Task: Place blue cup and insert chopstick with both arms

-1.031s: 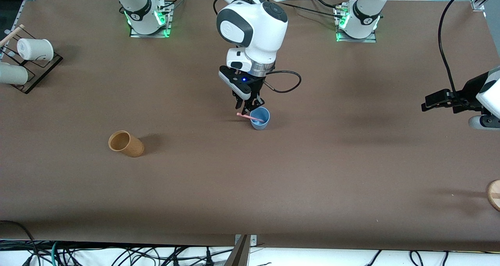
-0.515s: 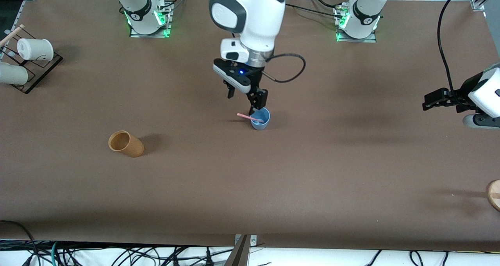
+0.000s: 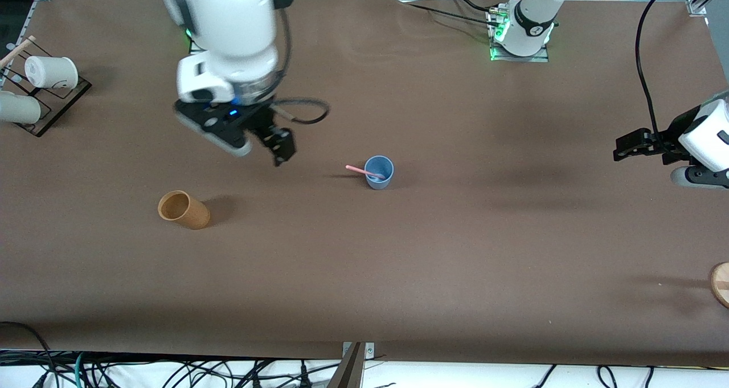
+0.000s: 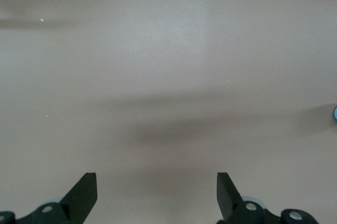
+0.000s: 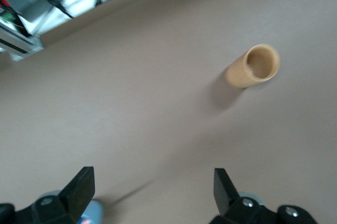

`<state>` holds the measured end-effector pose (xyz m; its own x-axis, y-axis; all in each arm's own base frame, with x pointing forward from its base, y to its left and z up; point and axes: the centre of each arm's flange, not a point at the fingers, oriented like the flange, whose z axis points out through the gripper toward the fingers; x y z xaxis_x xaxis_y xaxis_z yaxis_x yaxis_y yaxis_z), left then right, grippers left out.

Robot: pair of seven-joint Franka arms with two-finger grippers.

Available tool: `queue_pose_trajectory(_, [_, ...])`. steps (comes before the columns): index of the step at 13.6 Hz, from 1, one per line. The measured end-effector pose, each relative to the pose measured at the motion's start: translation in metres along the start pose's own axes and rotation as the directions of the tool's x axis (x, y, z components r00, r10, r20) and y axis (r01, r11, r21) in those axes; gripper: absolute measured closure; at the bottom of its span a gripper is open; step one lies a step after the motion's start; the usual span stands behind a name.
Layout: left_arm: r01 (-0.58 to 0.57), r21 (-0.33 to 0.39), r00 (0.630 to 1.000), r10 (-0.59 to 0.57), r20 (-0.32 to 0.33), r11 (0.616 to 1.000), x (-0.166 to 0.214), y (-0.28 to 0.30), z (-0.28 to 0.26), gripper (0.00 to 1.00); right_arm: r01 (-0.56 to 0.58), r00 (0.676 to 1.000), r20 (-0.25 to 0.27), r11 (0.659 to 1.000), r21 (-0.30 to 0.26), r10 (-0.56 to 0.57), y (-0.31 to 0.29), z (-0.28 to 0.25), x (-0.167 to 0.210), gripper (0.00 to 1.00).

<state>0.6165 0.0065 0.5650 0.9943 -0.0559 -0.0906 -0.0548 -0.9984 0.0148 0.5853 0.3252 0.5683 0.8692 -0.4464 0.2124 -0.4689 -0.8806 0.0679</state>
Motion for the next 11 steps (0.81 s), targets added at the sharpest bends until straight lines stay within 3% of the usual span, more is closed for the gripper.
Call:
queue_pose_trajectory(2, [-0.001,0.0,1.0,0.001,0.0,1.0,0.0,0.001,0.0,0.0,0.127,0.989,0.071,0.992,0.0,-0.126,0.041,0.014,0.047,0.0])
queue_pose_trajectory(5, [-0.006,-0.001,1.0,0.006,0.001,1.0,0.0,0.003,0.0,0.0,0.252,0.958,0.131,0.967,0.03,-0.254,0.101,0.024,0.099,0.0])
queue_pose_trajectory(9, [-0.012,-0.001,1.0,0.012,0.001,1.0,0.0,0.007,0.0,0.0,0.451,0.86,0.217,0.887,0.1,-0.462,0.216,0.046,0.151,0.0])
queue_pose_trajectory(11, [-0.012,-0.001,1.0,0.012,0.001,1.0,0.0,0.007,0.0,0.0,0.486,0.83,0.239,0.863,0.137,-0.505,0.268,0.051,0.157,0.0])
